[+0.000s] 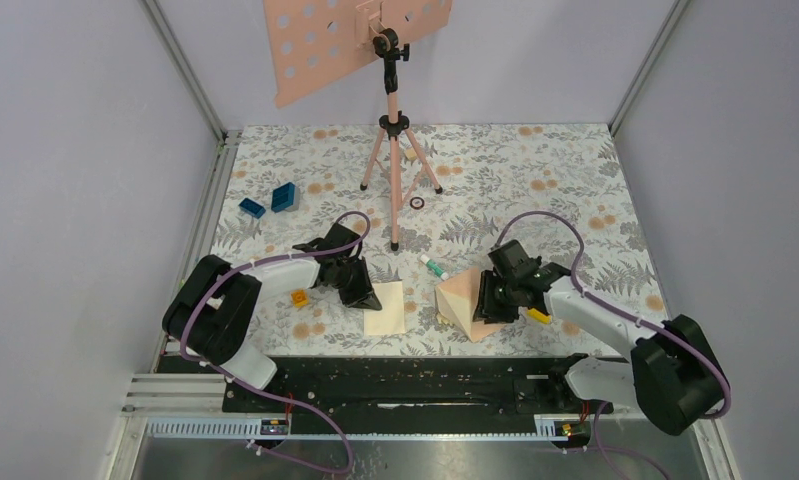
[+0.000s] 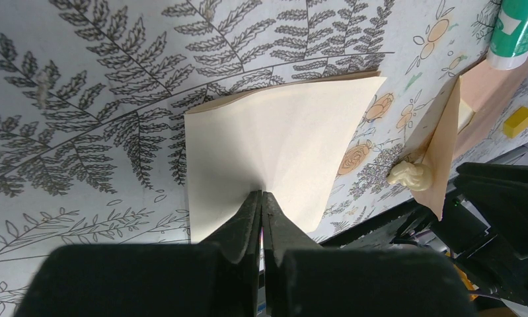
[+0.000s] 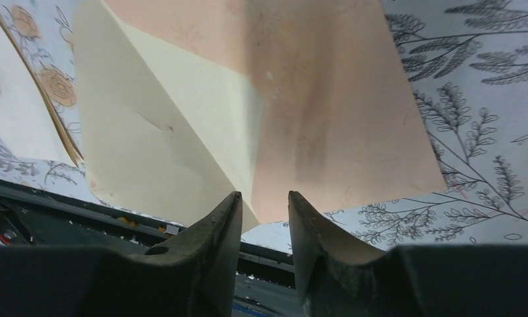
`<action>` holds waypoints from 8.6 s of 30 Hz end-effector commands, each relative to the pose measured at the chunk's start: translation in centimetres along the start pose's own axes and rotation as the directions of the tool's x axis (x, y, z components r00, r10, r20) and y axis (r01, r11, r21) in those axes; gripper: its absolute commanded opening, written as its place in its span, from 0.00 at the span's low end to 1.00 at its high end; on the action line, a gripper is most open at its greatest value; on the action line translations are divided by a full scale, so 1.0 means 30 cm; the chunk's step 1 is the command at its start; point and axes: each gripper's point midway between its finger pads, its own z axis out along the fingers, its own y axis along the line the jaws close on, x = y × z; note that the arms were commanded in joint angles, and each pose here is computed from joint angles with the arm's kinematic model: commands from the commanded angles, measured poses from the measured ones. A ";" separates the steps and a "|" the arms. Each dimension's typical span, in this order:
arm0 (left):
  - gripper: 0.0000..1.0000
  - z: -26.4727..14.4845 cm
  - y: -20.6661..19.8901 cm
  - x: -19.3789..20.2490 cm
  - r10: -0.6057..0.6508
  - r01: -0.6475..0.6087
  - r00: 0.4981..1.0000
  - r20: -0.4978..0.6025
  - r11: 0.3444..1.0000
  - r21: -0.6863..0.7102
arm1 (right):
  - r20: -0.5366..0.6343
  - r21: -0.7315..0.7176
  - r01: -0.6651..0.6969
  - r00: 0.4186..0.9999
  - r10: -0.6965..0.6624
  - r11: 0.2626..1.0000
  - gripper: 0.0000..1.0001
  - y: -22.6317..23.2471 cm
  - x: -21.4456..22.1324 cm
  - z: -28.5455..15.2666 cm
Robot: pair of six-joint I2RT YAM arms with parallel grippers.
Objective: Place the letter into the envelope and seal it
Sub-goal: Move the envelope to the center of the board, then move the solid glue at the center of the board.
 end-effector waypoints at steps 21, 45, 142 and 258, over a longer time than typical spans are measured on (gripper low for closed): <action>0.00 -0.033 -0.027 -0.044 0.036 -0.035 0.998 0.055 0.999 -0.019 | -0.127 -0.231 -0.001 0.991 -0.029 0.973 0.34 0.365 -0.049 0.163; 0.00 -0.104 -0.055 -0.076 0.167 -0.156 0.979 0.118 0.983 -0.097 | 0.050 -0.102 0.138 0.990 -0.133 0.985 0.33 0.222 -0.077 -0.025; 0.00 -0.028 0.009 0.008 0.107 -0.107 0.994 -0.006 0.993 -0.042 | 0.224 0.058 -0.128 0.968 0.112 0.990 0.69 0.214 -1.262 0.404; 0.00 -0.022 0.034 0.013 0.088 -0.088 0.996 -0.008 0.995 -0.044 | 0.211 -0.034 -0.181 0.960 0.184 0.983 0.59 0.123 -1.336 0.405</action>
